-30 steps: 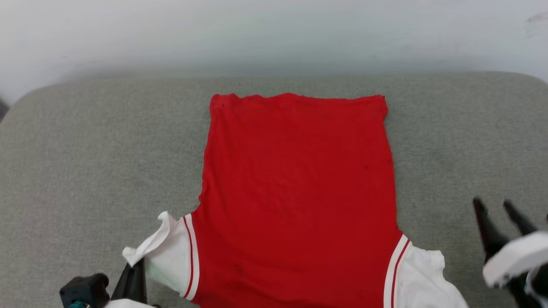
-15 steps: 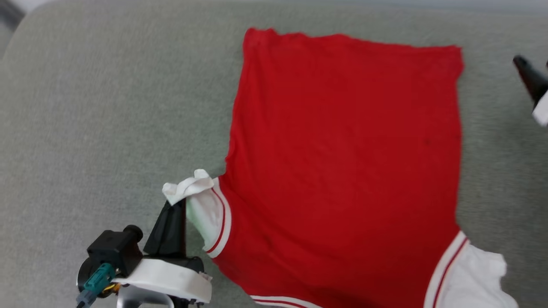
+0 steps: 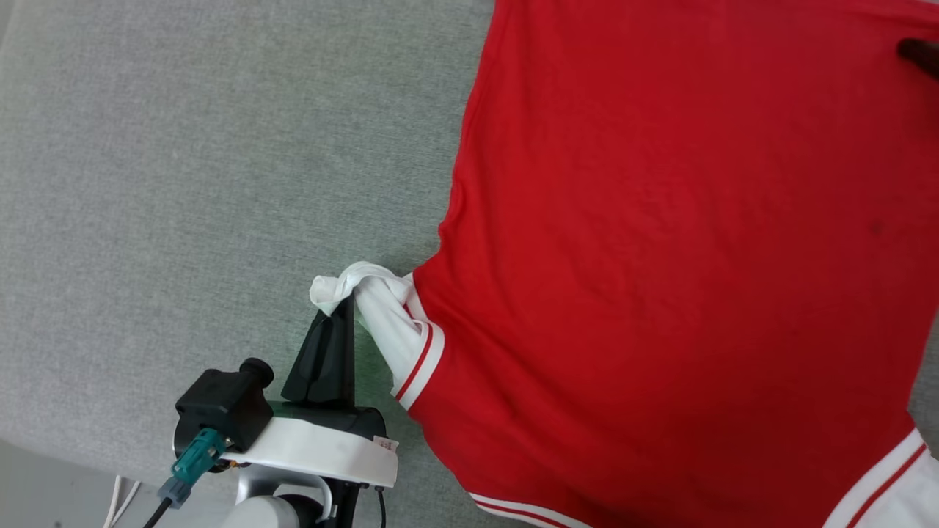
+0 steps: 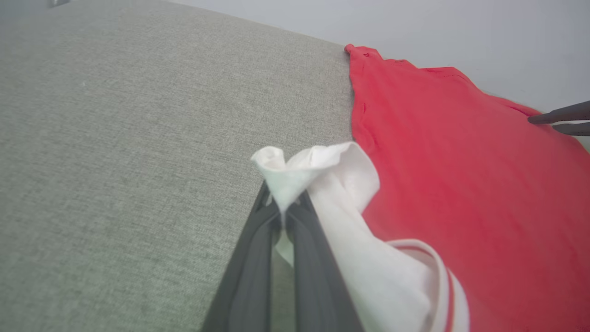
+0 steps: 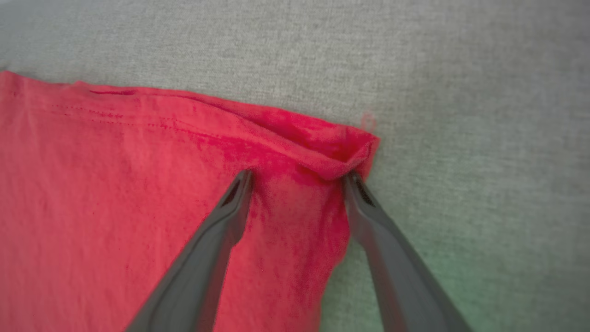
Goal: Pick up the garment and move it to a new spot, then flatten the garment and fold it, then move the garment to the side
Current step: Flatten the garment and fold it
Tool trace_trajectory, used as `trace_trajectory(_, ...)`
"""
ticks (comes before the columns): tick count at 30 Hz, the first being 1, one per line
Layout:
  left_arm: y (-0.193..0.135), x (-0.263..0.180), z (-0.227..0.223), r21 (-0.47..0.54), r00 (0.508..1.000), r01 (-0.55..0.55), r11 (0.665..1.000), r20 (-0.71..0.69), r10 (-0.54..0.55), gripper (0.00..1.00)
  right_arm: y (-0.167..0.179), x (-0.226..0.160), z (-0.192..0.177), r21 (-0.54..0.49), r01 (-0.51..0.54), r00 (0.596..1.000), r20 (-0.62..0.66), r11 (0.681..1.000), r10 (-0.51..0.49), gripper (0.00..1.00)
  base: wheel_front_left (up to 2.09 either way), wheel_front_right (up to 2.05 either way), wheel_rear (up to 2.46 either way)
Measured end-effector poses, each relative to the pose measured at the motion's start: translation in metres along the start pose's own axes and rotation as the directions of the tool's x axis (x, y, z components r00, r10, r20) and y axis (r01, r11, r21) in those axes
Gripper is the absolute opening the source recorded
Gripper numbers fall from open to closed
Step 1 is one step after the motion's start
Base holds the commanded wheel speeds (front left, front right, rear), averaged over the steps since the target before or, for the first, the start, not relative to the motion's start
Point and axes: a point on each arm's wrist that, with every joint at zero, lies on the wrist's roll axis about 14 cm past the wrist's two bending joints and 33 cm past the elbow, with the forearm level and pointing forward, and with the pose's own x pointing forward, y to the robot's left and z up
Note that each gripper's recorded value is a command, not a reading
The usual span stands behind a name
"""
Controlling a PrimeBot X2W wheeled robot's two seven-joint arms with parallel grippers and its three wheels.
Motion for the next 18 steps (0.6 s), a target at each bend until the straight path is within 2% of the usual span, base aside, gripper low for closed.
trace_trajectory(2,0.005,-0.001,-0.004,-0.004,1.000,-0.017,1.000,-0.008,0.017,0.00,0.000,0.006,-0.004,0.018,-0.003,0.999,-0.045,1.000,0.004,1.00,0.00,0.00,0.00)
trace_trajectory(3,0.007,-0.001,-0.005,-0.003,1.000,-0.022,1.000,-0.009,0.022,0.00,-0.001,0.009,-0.006,0.029,-0.003,0.998,-0.059,1.000,0.004,0.69,0.00,0.00,0.00)
trace_trajectory(4,0.008,-0.001,-0.006,-0.004,1.000,-0.026,1.000,-0.010,0.025,0.00,-0.002,0.009,-0.006,0.028,0.004,0.998,-0.068,1.000,-0.002,0.09,0.00,0.00,0.00)
trace_trajectory(5,0.008,-0.002,-0.006,-0.006,1.000,-0.025,1.000,-0.009,0.025,0.00,-0.002,0.008,-0.006,0.030,0.007,0.997,-0.072,1.000,-0.004,0.00,0.00,0.00,0.00)
trace_trajectory(9,0.009,-0.003,-0.004,-0.008,1.000,-0.024,1.000,-0.002,0.024,0.00,-0.002,-0.001,-0.005,0.019,0.021,0.997,-0.075,1.000,-0.019,0.00,0.00,0.00,0.00)
trace_trajectory(12,0.009,-0.007,-0.001,-0.013,1.000,-0.022,1.000,0.006,0.022,0.00,-0.002,-0.015,0.001,-0.030,0.048,0.998,-0.050,0.998,-0.049,0.00,0.00,0.00,0.00)
trace_trajectory(18,0.013,-0.021,0.008,0.001,1.000,-0.011,1.000,0.021,0.011,0.00,-0.007,-0.076,0.037,-0.160,0.136,0.989,0.084,0.978,-0.124,0.00,0.00,0.00,0.00)
